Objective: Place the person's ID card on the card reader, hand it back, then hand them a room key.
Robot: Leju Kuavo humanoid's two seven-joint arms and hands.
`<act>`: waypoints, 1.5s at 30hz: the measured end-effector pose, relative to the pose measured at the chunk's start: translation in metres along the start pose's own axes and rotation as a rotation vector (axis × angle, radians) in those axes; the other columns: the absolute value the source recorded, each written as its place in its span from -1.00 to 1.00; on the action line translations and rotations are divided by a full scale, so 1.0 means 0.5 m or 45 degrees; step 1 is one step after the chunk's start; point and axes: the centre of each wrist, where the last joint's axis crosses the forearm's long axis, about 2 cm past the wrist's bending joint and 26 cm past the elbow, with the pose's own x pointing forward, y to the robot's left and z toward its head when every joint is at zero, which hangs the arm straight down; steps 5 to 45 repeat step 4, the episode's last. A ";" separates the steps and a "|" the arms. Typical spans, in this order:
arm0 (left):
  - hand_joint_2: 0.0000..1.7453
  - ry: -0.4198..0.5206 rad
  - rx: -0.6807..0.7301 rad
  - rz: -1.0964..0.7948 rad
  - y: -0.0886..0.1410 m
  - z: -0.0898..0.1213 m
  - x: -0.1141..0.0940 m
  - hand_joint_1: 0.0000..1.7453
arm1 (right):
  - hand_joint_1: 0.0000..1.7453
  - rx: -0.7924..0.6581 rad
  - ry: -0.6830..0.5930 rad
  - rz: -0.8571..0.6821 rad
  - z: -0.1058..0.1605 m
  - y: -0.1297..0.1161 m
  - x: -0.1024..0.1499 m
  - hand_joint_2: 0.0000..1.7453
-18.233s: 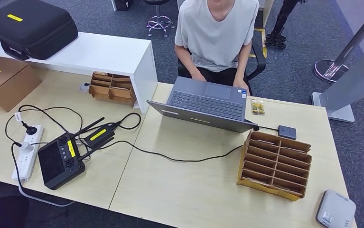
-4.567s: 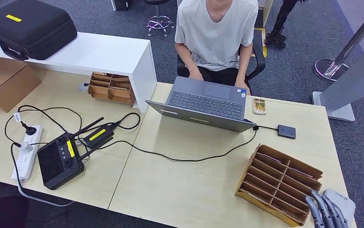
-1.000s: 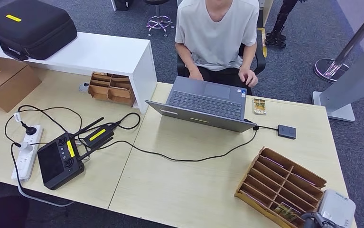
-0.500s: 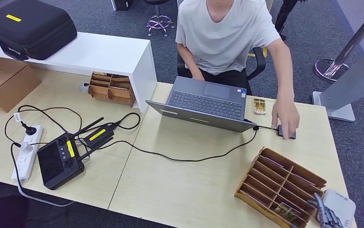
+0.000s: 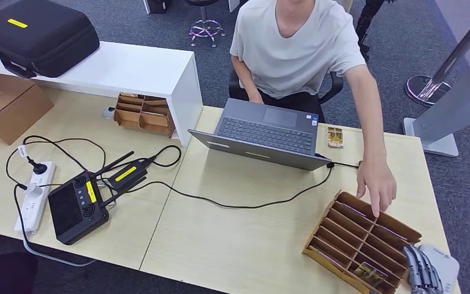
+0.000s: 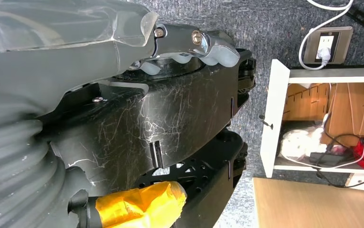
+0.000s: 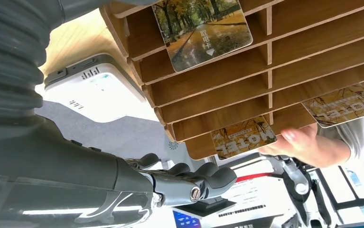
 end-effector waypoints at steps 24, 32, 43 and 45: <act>1.00 0.000 0.000 0.000 0.000 0.000 0.000 -1.00 | -1.00 -0.003 0.000 -0.002 -0.001 0.001 0.001 1.00; 1.00 0.000 0.000 0.000 0.000 0.000 0.000 -1.00 | -1.00 -0.003 0.000 -0.002 -0.001 0.001 0.001 1.00; 1.00 0.000 0.000 0.000 0.000 0.000 0.000 -1.00 | -1.00 -0.003 0.000 -0.002 -0.001 0.001 0.001 1.00; 1.00 0.000 0.000 0.000 0.000 0.000 0.000 -1.00 | -1.00 -0.003 0.000 -0.002 -0.001 0.001 0.001 1.00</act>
